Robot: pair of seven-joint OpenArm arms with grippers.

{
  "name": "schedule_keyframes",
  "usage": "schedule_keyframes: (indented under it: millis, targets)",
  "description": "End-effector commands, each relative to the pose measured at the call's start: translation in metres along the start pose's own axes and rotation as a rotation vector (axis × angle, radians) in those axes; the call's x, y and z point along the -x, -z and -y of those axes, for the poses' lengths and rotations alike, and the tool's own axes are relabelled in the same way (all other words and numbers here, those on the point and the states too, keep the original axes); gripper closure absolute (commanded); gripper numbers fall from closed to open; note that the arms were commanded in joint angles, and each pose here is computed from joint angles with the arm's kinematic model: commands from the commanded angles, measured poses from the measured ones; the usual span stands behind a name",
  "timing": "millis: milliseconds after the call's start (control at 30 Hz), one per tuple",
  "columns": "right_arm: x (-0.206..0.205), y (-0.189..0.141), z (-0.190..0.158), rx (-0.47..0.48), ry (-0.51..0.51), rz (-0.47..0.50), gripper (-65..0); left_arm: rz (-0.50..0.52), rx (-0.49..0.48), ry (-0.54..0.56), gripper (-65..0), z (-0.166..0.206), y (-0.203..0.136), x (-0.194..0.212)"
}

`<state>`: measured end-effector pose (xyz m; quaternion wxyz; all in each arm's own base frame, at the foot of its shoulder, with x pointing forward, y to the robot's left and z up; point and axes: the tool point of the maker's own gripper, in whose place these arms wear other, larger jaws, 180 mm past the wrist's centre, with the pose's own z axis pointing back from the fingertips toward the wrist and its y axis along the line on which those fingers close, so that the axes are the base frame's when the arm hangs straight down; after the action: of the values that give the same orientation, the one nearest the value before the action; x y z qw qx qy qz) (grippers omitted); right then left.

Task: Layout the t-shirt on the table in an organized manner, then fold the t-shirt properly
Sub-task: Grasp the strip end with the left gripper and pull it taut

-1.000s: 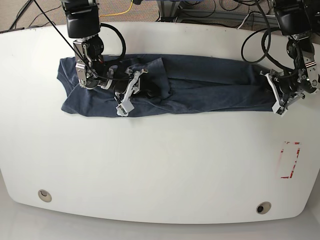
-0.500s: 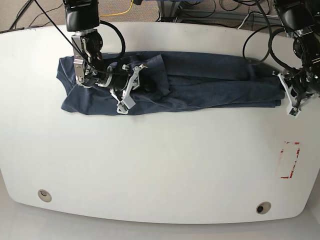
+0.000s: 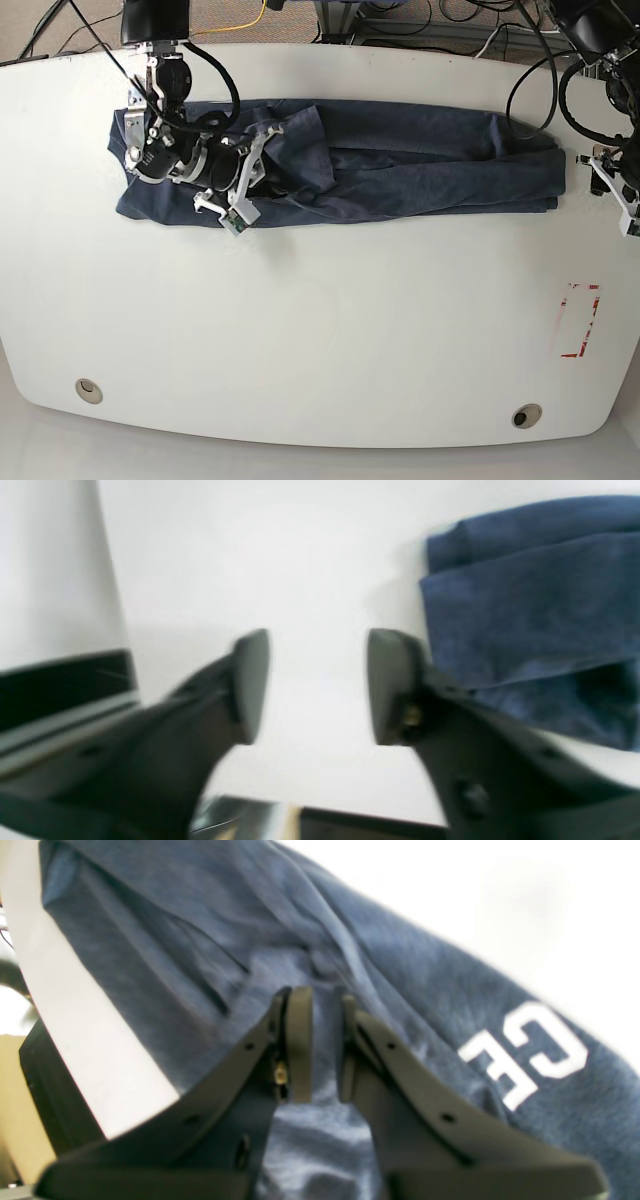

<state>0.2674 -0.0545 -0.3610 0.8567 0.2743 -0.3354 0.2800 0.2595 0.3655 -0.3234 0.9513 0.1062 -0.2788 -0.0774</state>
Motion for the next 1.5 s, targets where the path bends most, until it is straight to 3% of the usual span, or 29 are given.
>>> schedule_keyframes:
  millis: [0,533,1067,1467]
  targets:
    - [-0.011,-0.014,0.001,0.025,-0.033,0.043,-7.5,0.055,0.028,-0.056,-36.0,-0.005,-0.001,-0.005]
    - [0.009,-0.034,0.02,0.089,-0.017,0.006,-7.5,0.041,0.35,-0.322,-36.0,0.039,0.042,0.027]
    - [0.011,-0.035,0.02,0.09,-0.014,0.004,-7.5,0.025,0.415,-0.243,-36.0,0.068,0.051,0.012]
    - [0.011,-0.034,0.019,0.089,-0.013,0.005,-7.5,0.006,0.457,-0.26,-36.0,0.09,0.055,0.022]
